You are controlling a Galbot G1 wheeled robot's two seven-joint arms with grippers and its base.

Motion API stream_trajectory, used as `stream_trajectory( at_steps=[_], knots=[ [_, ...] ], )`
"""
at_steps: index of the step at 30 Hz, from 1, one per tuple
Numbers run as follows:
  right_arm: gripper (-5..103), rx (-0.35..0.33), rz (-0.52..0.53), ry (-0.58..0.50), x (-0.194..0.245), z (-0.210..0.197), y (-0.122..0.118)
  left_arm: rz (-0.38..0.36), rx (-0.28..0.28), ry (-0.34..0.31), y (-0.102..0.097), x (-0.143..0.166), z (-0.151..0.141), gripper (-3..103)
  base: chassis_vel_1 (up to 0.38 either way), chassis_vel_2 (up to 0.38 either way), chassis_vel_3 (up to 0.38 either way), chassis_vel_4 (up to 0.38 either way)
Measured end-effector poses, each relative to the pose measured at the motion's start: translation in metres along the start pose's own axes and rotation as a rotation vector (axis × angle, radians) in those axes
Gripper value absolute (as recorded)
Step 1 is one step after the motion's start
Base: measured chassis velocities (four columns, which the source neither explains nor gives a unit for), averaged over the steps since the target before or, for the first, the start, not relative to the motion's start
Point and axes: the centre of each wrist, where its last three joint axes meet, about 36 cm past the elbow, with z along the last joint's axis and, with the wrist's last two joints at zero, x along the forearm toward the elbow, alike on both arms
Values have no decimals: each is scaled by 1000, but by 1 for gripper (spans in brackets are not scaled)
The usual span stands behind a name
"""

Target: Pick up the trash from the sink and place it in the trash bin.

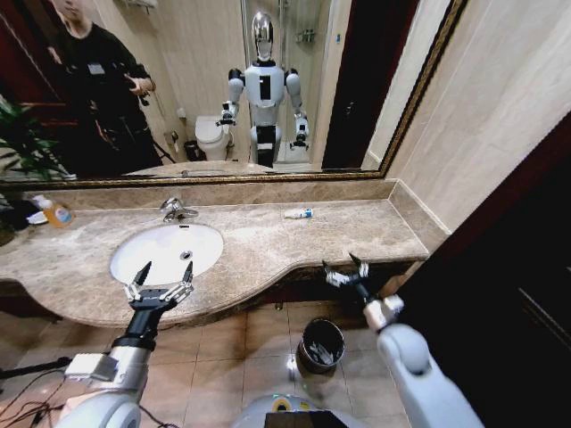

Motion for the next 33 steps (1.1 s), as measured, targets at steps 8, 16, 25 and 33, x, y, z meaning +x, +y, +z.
stream_trajectory(
  at_steps=[8,16,25,33],
  knots=[
    [100,36,-109,56,-90,3,-54,0,0,0,0,0,0,100,0,0,0,0],
    [100,116,-292,101,-199,-10,-88,0,0,0,0,0,0,100,0,0,0,0],
    [100,187,-343,174,-256,-53,-102,0,0,0,0,0,0,100,0,0,0,0],
    [100,249,-282,289,-293,-71,-88,0,0,0,0,0,0,100,0,0,0,0]
  ],
)
